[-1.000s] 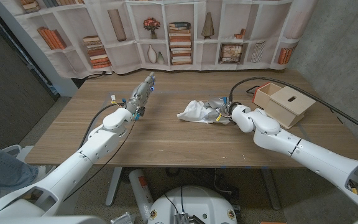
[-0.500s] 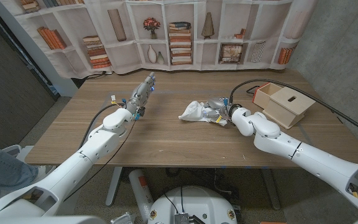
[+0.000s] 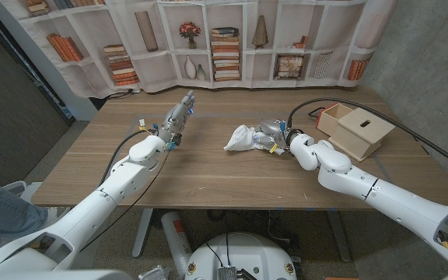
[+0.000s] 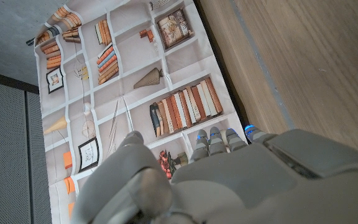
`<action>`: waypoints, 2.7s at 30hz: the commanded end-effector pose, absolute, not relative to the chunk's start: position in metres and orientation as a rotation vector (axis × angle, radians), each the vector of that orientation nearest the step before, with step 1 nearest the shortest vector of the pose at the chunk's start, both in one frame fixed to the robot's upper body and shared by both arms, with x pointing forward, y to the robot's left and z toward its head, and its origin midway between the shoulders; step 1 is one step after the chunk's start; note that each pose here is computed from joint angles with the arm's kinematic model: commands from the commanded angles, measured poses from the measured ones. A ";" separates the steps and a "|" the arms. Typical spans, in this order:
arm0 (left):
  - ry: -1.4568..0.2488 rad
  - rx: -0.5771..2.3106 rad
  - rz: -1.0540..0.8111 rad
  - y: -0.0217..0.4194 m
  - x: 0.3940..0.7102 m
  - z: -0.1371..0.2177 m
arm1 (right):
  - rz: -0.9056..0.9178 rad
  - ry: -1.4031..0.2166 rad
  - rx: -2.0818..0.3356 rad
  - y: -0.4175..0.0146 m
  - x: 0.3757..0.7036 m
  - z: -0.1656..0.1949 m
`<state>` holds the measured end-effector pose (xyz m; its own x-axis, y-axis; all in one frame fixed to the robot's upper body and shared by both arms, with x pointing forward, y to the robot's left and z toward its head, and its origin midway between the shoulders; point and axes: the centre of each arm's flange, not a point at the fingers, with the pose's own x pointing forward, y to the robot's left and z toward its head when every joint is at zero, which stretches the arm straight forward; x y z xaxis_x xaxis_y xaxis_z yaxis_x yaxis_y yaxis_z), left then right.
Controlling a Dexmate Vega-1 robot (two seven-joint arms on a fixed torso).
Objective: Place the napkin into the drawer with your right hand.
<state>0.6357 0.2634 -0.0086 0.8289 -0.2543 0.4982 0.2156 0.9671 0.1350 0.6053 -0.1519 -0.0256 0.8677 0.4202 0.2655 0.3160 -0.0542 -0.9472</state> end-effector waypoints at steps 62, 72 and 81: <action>-0.565 0.085 -0.252 0.265 0.630 0.003 | -0.112 -0.679 -1.628 -0.185 0.565 0.042; -0.566 0.084 -0.254 0.266 0.630 0.004 | -0.112 -0.690 -1.617 -0.186 0.557 0.051; -0.566 0.082 -0.259 0.265 0.632 0.005 | -0.116 -0.704 -1.615 -0.186 0.552 0.057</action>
